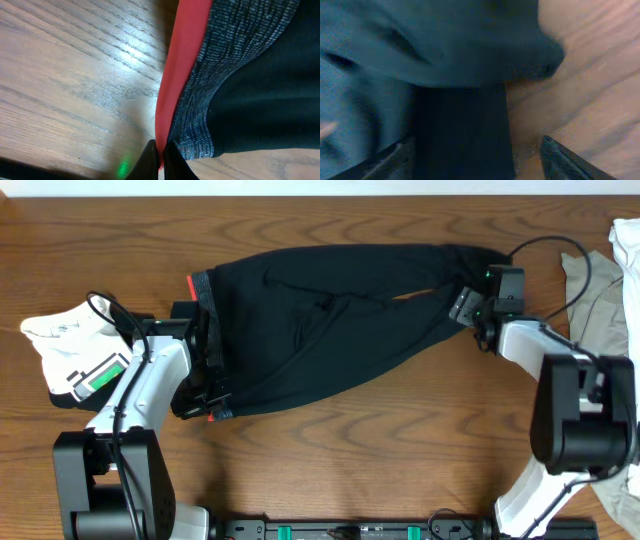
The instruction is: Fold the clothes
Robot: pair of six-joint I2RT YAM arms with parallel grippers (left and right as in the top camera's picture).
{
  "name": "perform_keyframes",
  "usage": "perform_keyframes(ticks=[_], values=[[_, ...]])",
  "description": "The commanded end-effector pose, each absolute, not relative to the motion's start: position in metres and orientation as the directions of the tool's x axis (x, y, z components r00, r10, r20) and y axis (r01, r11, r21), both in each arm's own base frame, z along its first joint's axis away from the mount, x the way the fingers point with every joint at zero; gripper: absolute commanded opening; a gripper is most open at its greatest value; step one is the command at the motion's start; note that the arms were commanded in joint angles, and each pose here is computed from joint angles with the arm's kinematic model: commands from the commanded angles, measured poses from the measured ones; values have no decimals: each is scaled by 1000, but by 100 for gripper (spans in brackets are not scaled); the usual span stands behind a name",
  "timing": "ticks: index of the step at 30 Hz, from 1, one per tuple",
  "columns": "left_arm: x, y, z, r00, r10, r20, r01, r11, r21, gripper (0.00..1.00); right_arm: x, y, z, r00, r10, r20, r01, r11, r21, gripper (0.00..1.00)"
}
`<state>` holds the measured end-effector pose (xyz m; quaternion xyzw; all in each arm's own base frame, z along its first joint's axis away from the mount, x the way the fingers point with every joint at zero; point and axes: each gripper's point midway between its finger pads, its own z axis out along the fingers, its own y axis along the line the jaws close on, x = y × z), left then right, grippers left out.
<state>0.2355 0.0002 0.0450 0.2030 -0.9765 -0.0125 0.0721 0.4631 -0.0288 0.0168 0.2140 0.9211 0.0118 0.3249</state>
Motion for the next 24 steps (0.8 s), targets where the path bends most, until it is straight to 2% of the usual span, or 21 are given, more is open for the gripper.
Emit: perform_keyframes(ticks=[1,4,6,8,11,16,21,24], values=[[233,6,45,-912,-390,127,-383,921,76,6,455,-29,-23,-736,421,-530,412,900,142,60],[233,6,45,-912,-390,129,-383,921,77,6,451,-31,-27,-747,422,-513,417,899,131,35],[233,6,45,-912,-390,128,-383,921,77,6,449,-35,-17,-743,424,-517,421,897,130,28],[233,6,45,-912,-390,128,-383,921,77,6,447,-41,3,-734,423,-531,424,897,128,28],[233,6,45,-912,-390,126,-383,921,77,6,438,-55,49,-707,418,-570,427,895,127,34],[233,6,45,-919,-372,129,-365,928,74,6,401,-83,110,-668,456,-588,485,866,121,37],[232,6,46,-924,-358,135,-351,933,74,6,342,-104,111,-724,495,-480,559,829,11,36],[231,6,46,-923,-358,139,-351,933,76,6,331,-99,99,-751,511,-419,558,830,14,35]])
